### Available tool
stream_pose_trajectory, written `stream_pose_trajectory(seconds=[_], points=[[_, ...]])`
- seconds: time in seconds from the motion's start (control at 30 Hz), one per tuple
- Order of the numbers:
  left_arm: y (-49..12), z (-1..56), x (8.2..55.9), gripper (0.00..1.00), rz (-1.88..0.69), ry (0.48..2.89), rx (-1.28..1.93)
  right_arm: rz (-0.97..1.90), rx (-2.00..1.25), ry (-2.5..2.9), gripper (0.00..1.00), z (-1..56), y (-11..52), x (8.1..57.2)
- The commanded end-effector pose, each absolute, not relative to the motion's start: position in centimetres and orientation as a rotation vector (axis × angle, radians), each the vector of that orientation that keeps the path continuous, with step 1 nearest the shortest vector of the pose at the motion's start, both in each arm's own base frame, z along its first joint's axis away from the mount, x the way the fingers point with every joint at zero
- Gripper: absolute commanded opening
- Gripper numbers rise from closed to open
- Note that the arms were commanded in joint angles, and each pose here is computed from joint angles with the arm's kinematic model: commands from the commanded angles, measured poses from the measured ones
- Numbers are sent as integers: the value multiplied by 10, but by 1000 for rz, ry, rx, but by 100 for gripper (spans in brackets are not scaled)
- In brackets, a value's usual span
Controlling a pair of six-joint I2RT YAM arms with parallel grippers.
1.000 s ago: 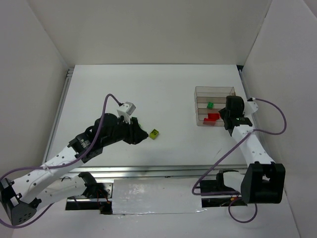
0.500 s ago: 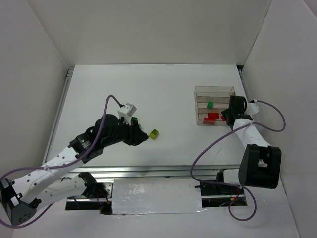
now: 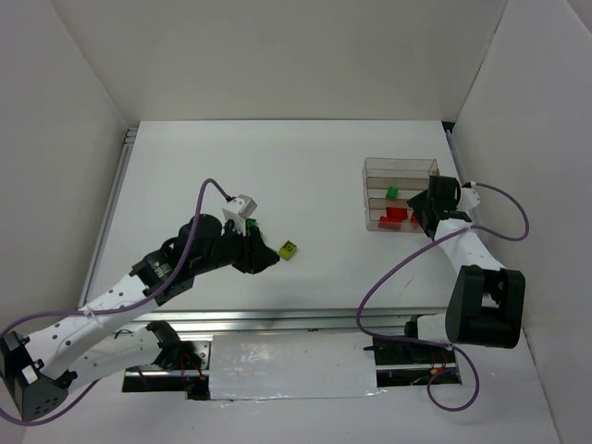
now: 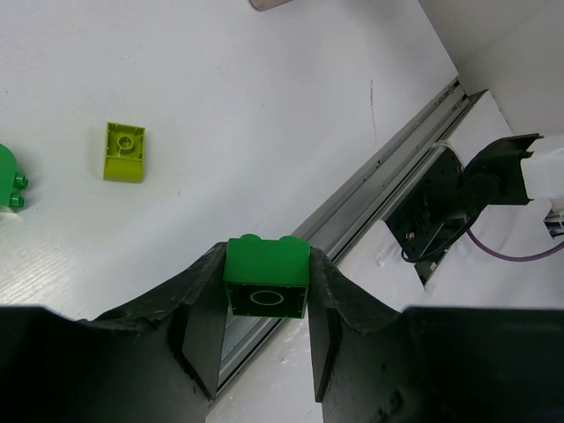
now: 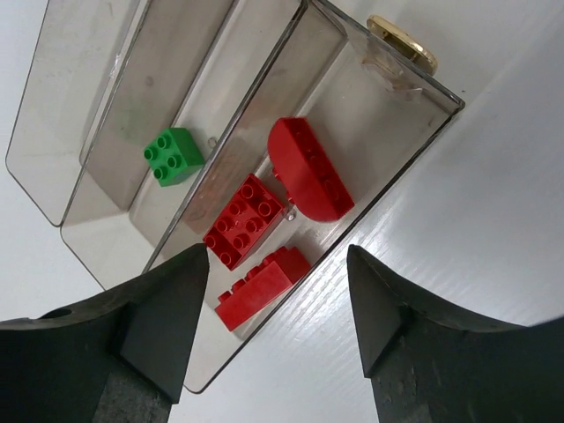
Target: Sort the legos into containers by color
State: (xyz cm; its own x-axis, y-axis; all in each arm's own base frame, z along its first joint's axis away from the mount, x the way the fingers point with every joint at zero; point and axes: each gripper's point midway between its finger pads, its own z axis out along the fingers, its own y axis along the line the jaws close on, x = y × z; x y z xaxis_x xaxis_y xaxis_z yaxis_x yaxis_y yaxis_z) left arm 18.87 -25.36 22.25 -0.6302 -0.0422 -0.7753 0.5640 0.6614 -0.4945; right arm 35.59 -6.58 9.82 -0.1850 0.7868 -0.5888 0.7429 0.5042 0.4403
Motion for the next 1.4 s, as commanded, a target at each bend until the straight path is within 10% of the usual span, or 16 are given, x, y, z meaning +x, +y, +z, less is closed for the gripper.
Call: stream_pose_trajectory(seconds=[0.0, 0.33, 0.6, 0.93, 1.37], points=[[-258, 238, 190, 3, -998, 1995, 428, 114, 1212, 1868, 71, 131, -69, 371], [-262, 258, 192, 2, -1038, 1936, 406, 727, 450, 1935, 75, 203, 84, 345], [-291, 308, 168, 0, -1360, 1738, 477, 1541, -790, 1569, 88, 264, 261, 147], [-291, 333, 123, 0, -1544, 1459, 670, 1700, -618, 1547, 83, 308, 283, 127], [-278, 313, 116, 1, -1072, 984, 1007, 1916, -24, 2005, 84, 309, 305, 128]])
